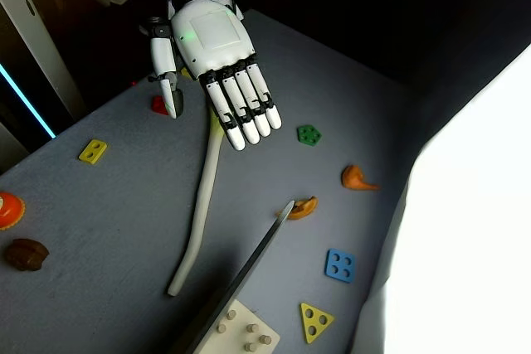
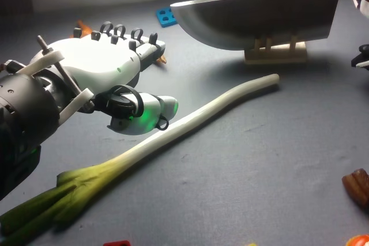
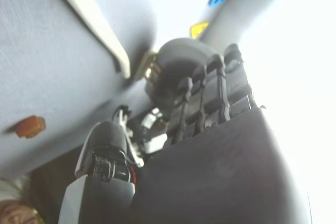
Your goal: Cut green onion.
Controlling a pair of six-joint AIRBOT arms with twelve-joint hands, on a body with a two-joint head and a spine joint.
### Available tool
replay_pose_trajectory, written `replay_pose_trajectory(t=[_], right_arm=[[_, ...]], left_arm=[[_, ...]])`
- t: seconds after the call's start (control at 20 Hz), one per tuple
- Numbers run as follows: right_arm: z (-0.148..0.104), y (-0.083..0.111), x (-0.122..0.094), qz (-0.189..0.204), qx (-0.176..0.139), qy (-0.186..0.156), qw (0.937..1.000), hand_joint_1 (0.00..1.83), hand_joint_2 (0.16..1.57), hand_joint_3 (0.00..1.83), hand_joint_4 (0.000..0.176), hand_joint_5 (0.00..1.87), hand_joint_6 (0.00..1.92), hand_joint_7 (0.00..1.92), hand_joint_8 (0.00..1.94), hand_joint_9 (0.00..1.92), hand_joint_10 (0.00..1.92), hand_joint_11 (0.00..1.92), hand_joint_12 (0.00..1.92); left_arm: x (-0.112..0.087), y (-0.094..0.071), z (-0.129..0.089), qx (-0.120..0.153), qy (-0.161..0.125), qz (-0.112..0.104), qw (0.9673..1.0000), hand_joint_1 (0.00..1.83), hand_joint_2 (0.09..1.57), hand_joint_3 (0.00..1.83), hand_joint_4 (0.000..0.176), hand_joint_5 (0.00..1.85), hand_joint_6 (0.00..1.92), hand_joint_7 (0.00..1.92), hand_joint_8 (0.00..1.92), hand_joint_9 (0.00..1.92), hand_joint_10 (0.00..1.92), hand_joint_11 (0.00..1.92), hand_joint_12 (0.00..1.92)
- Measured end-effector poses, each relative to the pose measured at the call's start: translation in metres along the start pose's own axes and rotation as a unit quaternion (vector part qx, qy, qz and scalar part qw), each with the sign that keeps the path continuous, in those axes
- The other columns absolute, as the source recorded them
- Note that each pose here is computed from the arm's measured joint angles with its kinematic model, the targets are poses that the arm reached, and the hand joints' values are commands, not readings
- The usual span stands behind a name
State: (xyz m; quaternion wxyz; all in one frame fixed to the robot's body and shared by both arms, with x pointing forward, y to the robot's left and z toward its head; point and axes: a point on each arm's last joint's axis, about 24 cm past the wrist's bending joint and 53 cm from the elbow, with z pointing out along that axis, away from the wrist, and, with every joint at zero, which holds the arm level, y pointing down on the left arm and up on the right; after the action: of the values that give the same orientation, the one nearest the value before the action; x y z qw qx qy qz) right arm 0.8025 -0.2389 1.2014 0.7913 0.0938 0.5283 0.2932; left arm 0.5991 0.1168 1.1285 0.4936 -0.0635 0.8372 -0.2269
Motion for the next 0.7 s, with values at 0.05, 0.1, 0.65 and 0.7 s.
replay_pose_trajectory(t=[0.05, 0.1, 0.65, 0.7], right_arm=[[0.0, 0.0, 0.0, 0.002, 0.001, -0.002, 1.0, 1.52, 0.94, 0.5, 0.176, 1.42, 1.92, 1.52, 1.94, 1.6, 1.92, 1.71, 1.92], [0.0, -0.002, 0.0, 0.006, 0.006, -0.003, 1.0, 1.53, 0.88, 0.57, 0.176, 1.33, 1.92, 1.45, 1.94, 1.55, 1.92, 1.66, 1.92], [-0.009, -0.011, 0.004, 0.007, 0.012, -0.011, 0.9998, 1.15, 0.98, 0.65, 0.0, 0.7, 1.48, 0.72, 1.76, 0.67, 1.92, 0.66, 1.92], [-0.009, -0.01, 0.004, 0.006, 0.01, -0.012, 0.9999, 1.07, 1.23, 0.27, 0.016, 0.54, 1.66, 0.61, 1.71, 0.48, 1.92, 0.58, 1.92]], left_arm=[[0.0, 0.0, 0.0, 0.0, 0.0, 0.0, 1.0, 0.0, 1.4, 0.01, 0.0, 0.0, 0.0, 0.0, 0.0, 0.0, 0.0, 0.0, 0.0], [0.0, 0.001, 0.0, -0.002, -0.001, -0.002, 1.0, 0.04, 1.4, 0.0, 0.0, 0.0, 0.0, 0.0, 0.0, 0.01, 0.0, 0.0, 0.0], [-0.004, 0.0, 0.0, -0.001, -0.005, -0.002, 1.0, 0.15, 1.36, 0.0, 0.0, 0.02, 0.0, 0.04, 0.01, 0.04, 0.01, 0.03, 0.03], [-0.006, -0.001, 0.0, -0.001, -0.008, -0.004, 1.0, 0.14, 1.36, 0.0, 0.0, 0.09, 0.01, 0.11, 0.01, 0.09, 0.01, 0.0, 0.2]])
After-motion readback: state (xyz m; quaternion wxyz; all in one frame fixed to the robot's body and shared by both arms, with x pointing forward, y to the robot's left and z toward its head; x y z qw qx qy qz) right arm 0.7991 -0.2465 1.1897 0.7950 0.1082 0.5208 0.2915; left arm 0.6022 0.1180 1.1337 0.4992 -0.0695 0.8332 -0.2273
